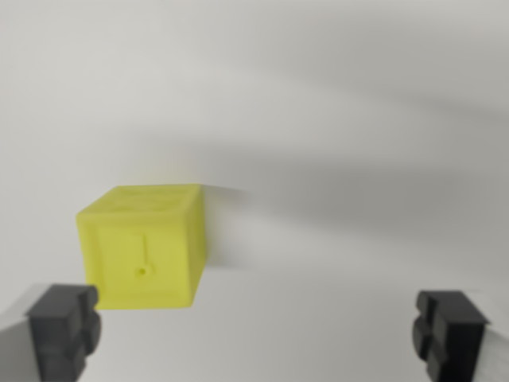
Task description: Pick yellow cube
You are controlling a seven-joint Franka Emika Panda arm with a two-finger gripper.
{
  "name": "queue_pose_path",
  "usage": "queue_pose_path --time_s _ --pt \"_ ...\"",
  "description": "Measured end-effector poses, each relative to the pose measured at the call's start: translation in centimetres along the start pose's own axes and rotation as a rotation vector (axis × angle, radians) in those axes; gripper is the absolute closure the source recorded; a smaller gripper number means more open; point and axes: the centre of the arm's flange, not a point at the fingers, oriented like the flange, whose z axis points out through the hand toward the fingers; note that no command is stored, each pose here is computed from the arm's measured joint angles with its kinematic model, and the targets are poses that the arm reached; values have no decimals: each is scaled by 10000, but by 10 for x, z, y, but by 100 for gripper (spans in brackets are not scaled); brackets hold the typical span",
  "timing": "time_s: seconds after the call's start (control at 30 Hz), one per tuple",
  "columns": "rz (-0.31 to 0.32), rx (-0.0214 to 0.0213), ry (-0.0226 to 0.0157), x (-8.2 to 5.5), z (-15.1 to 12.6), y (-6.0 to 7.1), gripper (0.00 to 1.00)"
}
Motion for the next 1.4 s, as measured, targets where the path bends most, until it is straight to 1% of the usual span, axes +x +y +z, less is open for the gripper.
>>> queue_pose_path --time_s 1.03,1.13,1.23,1.4 --pt "-605 -39 -108 -65 75 -17 0" --pt "-612 -37 -109 -67 79 -17 0" --pt "-614 -47 -116 -68 84 -17 0" --pt "-619 -44 -116 -68 96 -17 0"
